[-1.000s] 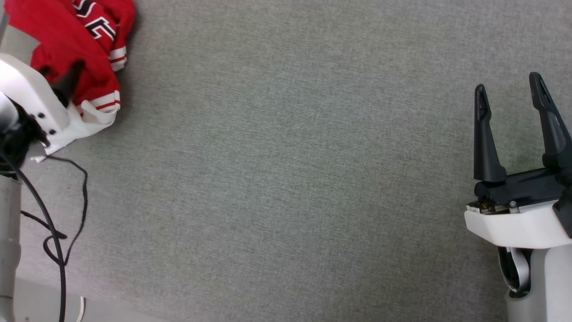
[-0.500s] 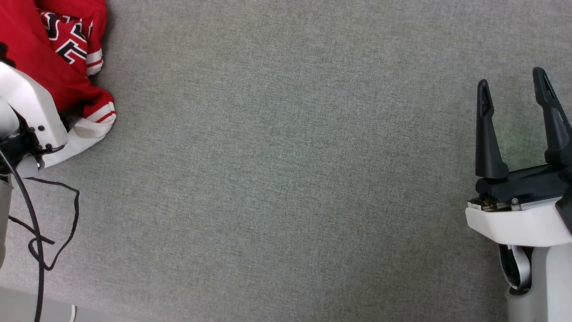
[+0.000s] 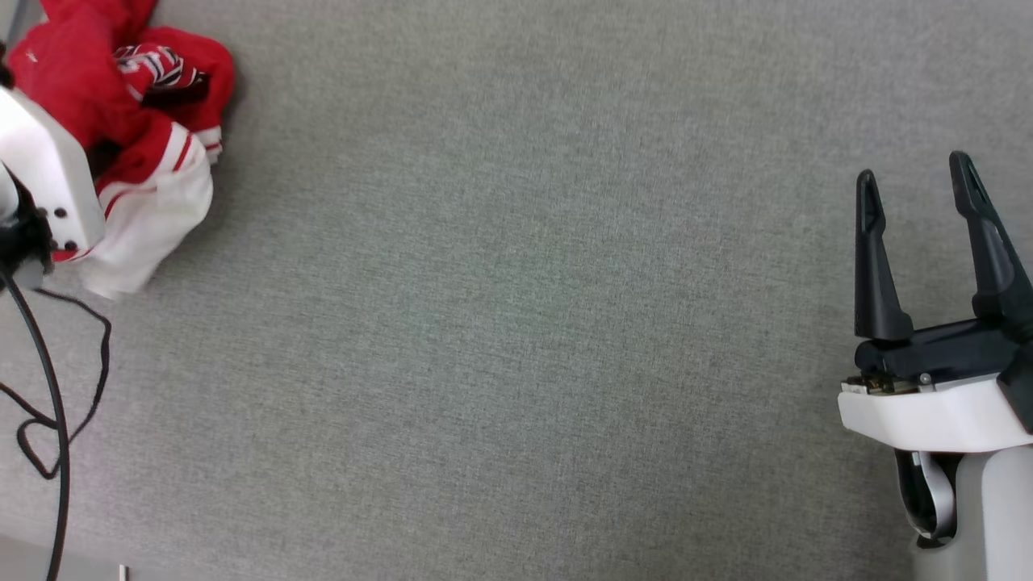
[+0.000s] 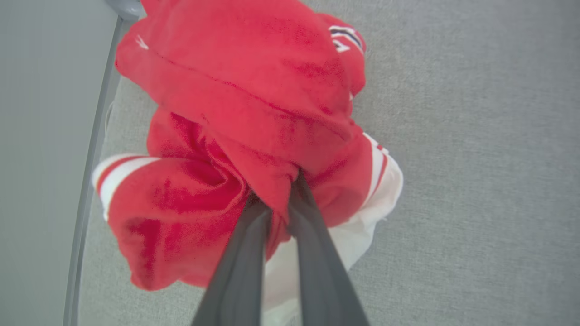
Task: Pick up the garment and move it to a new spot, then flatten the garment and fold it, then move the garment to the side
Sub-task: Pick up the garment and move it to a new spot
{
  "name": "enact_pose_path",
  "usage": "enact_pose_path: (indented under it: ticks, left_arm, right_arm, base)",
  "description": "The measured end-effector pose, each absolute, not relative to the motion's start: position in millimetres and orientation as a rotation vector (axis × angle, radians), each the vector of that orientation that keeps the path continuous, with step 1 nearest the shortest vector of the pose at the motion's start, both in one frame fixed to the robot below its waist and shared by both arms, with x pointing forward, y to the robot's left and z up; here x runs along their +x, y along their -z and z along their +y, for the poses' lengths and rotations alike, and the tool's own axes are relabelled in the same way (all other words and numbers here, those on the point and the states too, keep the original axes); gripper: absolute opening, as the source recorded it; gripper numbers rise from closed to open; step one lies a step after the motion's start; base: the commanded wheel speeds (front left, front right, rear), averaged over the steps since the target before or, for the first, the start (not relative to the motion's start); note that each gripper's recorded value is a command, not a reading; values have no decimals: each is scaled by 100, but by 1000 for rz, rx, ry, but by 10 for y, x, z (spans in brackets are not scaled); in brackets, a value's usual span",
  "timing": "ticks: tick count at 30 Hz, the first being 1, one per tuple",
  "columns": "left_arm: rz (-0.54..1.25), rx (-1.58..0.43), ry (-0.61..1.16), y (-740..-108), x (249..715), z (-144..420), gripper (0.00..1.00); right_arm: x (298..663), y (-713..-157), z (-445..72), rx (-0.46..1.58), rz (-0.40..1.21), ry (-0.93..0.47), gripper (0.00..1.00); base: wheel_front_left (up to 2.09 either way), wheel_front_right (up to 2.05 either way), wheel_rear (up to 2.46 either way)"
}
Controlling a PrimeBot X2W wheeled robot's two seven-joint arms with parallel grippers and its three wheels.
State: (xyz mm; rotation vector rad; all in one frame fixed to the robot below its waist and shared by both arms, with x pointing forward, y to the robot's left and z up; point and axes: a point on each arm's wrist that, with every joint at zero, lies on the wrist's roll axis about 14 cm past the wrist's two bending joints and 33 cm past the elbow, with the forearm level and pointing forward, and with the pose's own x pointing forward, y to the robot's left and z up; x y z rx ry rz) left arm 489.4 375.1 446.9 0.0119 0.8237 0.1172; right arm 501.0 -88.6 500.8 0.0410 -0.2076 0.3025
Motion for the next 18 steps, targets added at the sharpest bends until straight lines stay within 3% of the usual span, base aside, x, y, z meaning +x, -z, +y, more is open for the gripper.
enact_pose_path:
  ticks: [8,18]
  left_arm:
    - [586,156,21,-5355,5166,3417,0]
    - [409,315,342,-5854,5496,2174,0]
  right_arm:
    - [4881,-5285,-968,79,-252,-282,100]
    - [4722,-5489,-1395,85,-284,-175,100]
  base:
    - [0,0,0]
    - [0,0,0]
